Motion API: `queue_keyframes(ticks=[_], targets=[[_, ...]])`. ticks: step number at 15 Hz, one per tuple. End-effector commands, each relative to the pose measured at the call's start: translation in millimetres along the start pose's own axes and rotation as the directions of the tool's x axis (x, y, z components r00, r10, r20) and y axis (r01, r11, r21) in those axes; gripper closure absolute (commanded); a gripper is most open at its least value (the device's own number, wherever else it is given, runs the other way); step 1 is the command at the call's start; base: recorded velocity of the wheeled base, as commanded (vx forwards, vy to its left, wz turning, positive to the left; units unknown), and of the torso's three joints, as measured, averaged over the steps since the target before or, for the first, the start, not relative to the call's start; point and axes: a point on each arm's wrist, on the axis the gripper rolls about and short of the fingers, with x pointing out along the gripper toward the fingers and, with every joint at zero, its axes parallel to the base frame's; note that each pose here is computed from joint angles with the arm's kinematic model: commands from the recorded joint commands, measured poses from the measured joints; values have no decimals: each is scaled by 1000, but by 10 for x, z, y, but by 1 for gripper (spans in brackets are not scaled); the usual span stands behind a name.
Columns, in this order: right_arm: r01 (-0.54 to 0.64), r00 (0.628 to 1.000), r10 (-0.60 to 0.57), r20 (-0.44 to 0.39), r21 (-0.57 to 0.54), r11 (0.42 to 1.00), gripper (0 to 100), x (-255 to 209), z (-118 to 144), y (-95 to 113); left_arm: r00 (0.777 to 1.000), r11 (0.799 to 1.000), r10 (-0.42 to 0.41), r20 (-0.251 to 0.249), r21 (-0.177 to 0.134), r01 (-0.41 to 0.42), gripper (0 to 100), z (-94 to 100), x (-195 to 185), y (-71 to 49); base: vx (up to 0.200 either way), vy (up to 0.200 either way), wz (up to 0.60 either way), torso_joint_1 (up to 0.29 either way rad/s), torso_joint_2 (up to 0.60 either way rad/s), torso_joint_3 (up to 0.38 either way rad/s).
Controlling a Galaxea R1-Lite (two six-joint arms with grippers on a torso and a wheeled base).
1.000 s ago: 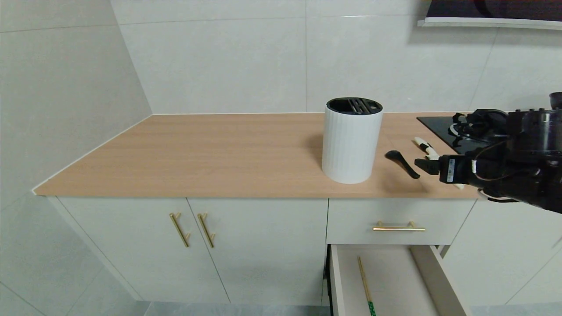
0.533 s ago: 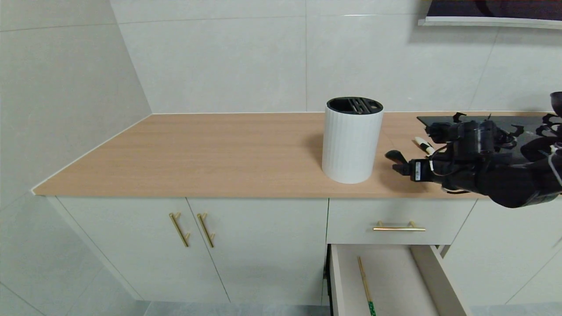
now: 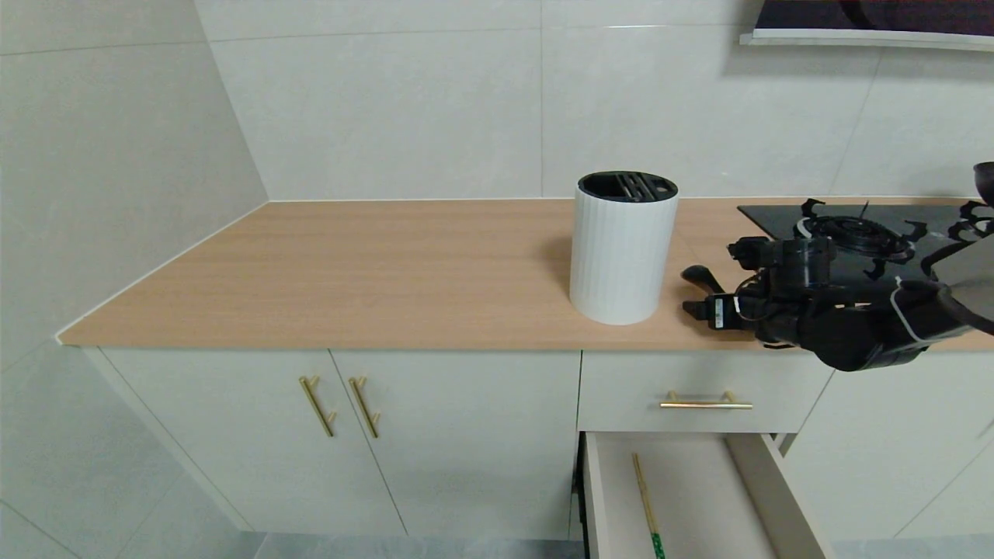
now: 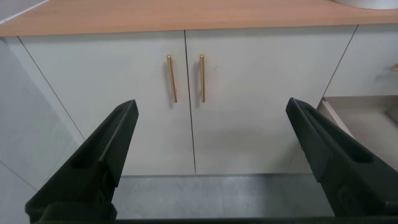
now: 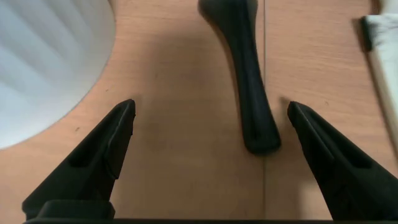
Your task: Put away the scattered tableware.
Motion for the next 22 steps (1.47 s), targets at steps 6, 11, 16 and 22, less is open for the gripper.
queue_keyframes(ticks=[6, 11, 16, 22], targets=[[17, 1000, -17, 10, 13, 1000, 0, 43, 11, -74, 1000, 1000, 0, -2, 0, 0, 0, 0, 1, 0, 0, 0, 0, 0, 0, 0], [17, 1000, -17, 2, 11, 1000, 100, 69, -15, -73, 1000, 1000, 0, -2, 0, 0, 0, 0, 1, 0, 0, 0, 0, 0, 0, 0], [17, 1000, -17, 4, 12, 1000, 100, 56, -7, -73, 1000, 1000, 0, -2, 0, 0, 0, 0, 1, 0, 0, 0, 0, 0, 0, 0], [37, 999, -37, -8, 12, 999, 100, -331, 45, -75, 1000, 1000, 0, -2, 0, 0, 0, 0, 1, 0, 0, 0, 0, 0, 0, 0]])
